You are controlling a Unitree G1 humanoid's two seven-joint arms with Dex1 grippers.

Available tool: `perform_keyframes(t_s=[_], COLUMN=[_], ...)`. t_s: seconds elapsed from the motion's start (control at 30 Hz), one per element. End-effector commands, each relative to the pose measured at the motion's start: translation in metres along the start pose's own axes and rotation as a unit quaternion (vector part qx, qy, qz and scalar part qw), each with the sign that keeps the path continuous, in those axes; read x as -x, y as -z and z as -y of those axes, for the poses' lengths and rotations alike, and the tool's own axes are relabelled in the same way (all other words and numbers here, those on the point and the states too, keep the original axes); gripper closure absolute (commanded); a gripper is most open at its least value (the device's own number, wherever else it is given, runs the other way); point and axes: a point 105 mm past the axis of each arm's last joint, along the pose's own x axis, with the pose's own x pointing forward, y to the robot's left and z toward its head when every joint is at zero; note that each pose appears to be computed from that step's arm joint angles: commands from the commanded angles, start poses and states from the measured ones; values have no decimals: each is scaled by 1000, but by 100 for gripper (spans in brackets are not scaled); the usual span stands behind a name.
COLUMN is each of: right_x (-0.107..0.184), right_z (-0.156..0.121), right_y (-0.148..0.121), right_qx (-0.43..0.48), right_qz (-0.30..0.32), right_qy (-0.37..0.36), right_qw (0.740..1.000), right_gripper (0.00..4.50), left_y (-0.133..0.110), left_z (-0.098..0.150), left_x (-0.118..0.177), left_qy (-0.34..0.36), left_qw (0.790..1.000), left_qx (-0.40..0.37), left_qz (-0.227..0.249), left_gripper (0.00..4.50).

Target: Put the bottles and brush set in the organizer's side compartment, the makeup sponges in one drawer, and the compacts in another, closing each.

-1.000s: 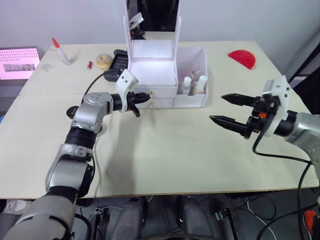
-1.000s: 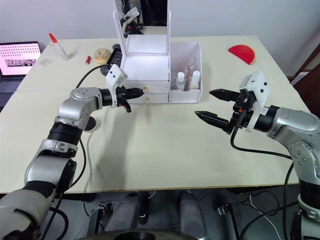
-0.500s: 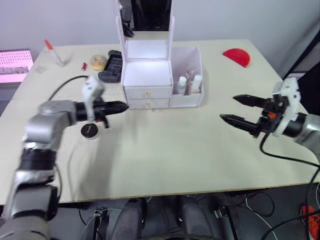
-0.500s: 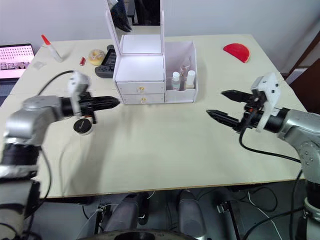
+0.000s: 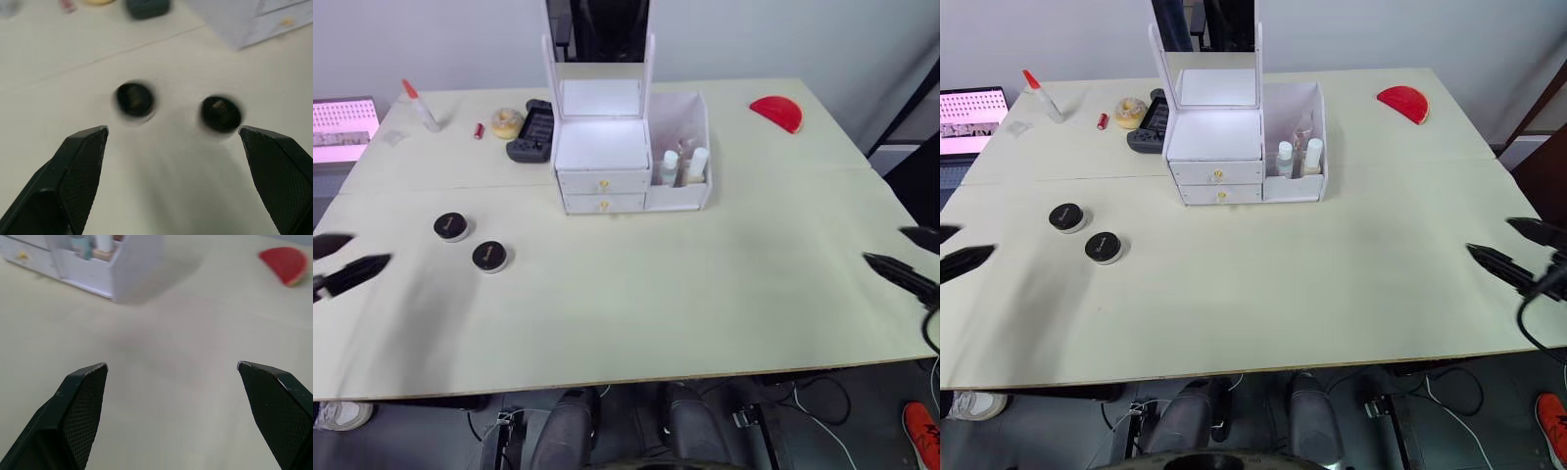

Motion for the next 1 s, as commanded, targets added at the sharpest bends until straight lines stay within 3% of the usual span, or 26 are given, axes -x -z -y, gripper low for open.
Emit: perform_keyframes(t_s=[0.03,0.2,0.57,0.77,1.0], right_x=[11,10,4,-34,-94], right_z=[13,8,5,-43,-101], right_y=[-1,9,1,-41,-90], right_qx=[22,9,14,43,68], right_qz=[6,0,8,43,101], right_qy=[24,12,6,-81,-174], right_qw=[999,1000,1000,995,977], right_gripper=[0,0,0,0,0], left_y=[0,6,1,1,-5], left_z=[-21,-26,-16,36,161], left_x=[17,18,3,-26,-69], left_qy=[-54,-66,-39,6,73], left_qw=[998,997,998,998,989], left_qx=[-20,-25,-39,-22,36], left_qz=[21,21,22,64,122], left_gripper=[4,4,4,4,4])
